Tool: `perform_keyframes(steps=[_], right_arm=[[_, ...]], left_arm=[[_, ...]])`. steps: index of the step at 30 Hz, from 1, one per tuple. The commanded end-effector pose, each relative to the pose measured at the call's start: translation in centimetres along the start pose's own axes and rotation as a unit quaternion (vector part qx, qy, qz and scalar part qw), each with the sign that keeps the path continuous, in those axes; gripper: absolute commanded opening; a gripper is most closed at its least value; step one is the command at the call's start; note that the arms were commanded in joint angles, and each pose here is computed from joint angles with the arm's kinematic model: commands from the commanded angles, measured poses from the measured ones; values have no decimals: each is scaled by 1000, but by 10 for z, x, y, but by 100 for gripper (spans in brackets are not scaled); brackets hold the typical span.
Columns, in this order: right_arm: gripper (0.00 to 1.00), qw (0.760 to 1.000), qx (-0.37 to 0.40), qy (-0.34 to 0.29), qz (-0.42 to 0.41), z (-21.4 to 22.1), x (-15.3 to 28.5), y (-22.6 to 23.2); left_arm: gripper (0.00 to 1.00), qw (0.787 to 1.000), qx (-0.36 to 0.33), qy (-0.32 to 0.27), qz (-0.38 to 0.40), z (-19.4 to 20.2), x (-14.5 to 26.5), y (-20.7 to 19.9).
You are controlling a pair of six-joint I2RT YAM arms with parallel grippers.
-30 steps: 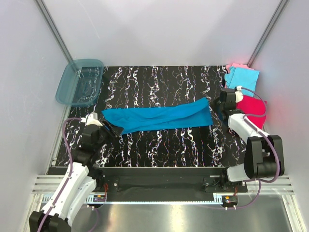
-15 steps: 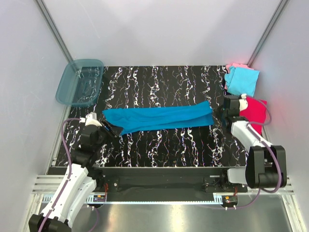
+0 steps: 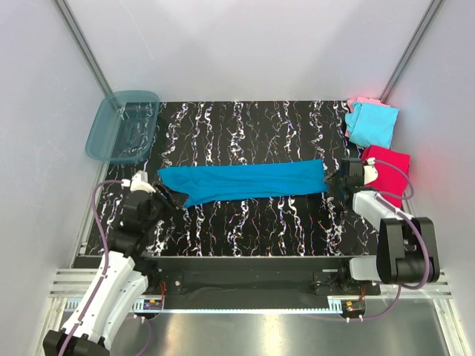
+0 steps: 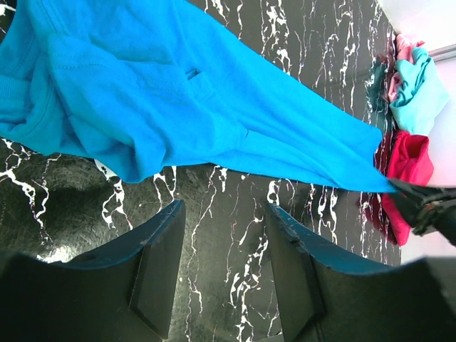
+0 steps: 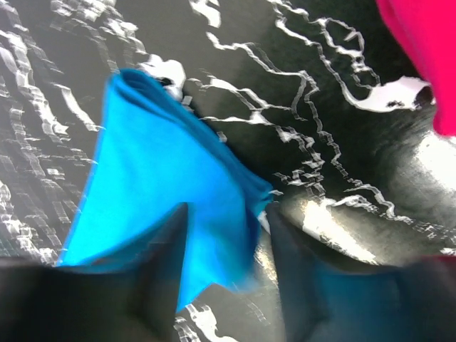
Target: Fold and stack the t-shirts
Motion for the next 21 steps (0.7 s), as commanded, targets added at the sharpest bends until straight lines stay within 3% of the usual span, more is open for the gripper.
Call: perform_keyframes(steps=[1,3,12,15,21], right_arm=[[59,1000,1,-12,12,-7,-9,2],[69,1000,8,-11,9,-8,-9,4],[72,996,25,-60,-54,-46,25,51],[73,997,36,-51,-41,-48,12,53],[73,999,35,23,-11,-28,-39,43]], left_arm=[[53,999,-13,-33,23,-20,8,-18],[53,999,-13,-32,23,-20,9,-18],[53,999,-13,-30,20,-19,9,-17],[53,999,-13,-29,17,-17,8,-15],[55,1000,-15,-22,13,-8,6,-6]])
Point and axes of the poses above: each gripper's point midway between its finger pads, its own x axis back along the fingers, its own y axis along the line the jaws close on, z = x × y, the point moved 2 cm from there along x, back along the fingers, and after that the axes turned 3 degrees about -x, right-handed, at the moved point
